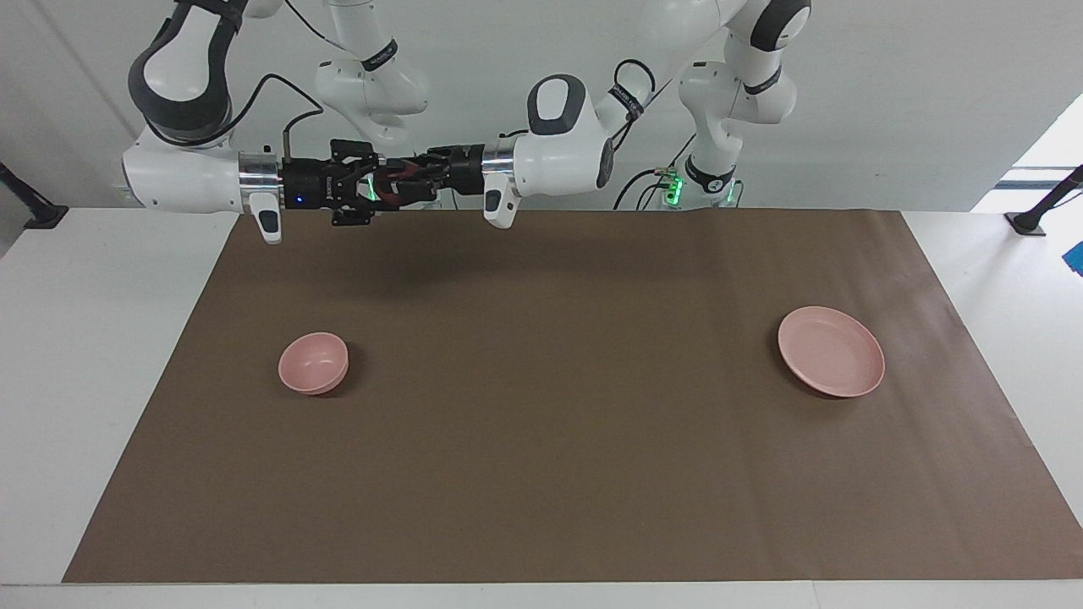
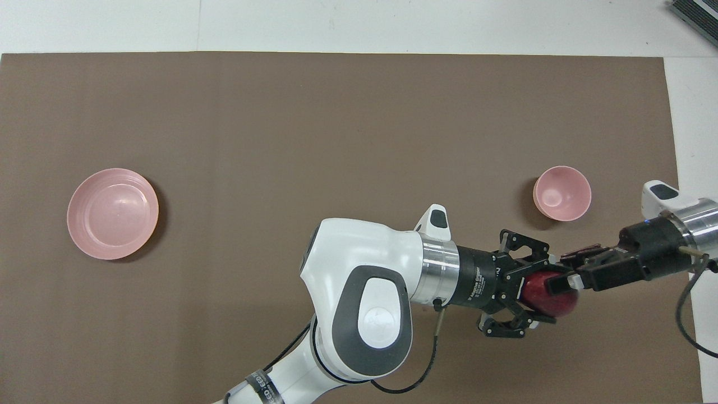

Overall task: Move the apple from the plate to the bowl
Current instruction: 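Close the right gripper on the apple held by the left gripper, then open the left gripper and withdraw while the right gripper carries the apple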

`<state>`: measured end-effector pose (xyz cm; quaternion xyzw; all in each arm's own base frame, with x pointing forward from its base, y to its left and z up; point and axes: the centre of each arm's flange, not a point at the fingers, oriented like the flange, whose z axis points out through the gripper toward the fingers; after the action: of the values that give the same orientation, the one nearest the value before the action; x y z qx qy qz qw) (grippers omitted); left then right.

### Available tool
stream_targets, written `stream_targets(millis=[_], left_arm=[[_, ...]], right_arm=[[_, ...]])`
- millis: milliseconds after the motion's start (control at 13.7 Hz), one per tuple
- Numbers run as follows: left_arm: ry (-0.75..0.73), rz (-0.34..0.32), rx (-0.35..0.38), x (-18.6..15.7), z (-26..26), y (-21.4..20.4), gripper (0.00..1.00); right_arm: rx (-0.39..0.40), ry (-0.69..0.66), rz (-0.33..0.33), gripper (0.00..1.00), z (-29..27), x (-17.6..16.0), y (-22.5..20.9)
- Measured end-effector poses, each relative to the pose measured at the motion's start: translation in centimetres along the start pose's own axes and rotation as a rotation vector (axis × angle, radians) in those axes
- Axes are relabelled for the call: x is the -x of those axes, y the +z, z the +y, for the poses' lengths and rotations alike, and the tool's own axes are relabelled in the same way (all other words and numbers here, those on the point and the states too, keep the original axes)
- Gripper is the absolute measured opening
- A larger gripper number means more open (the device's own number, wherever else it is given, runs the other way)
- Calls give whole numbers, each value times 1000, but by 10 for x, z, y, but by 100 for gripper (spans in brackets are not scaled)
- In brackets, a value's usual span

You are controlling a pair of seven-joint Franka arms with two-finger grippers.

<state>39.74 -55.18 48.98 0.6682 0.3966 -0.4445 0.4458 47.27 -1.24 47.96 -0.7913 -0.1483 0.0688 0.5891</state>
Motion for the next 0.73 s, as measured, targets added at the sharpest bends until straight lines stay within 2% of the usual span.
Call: stream_targets(millis=[292,438,511,729], left_arm=[[5,1,0,1,0,1,75],[13,-4,6,6,3,-1,95],[13,-5,8,6,4,-2,100],[2,-3,12,0,9,-11,100]], right_arm=[[1,2,-2,78,0,0,0],[6,6,-13,78,2,0,3],[7,7,-16,78,2,1,4],[19,8,-5,78,4,-1,2]])
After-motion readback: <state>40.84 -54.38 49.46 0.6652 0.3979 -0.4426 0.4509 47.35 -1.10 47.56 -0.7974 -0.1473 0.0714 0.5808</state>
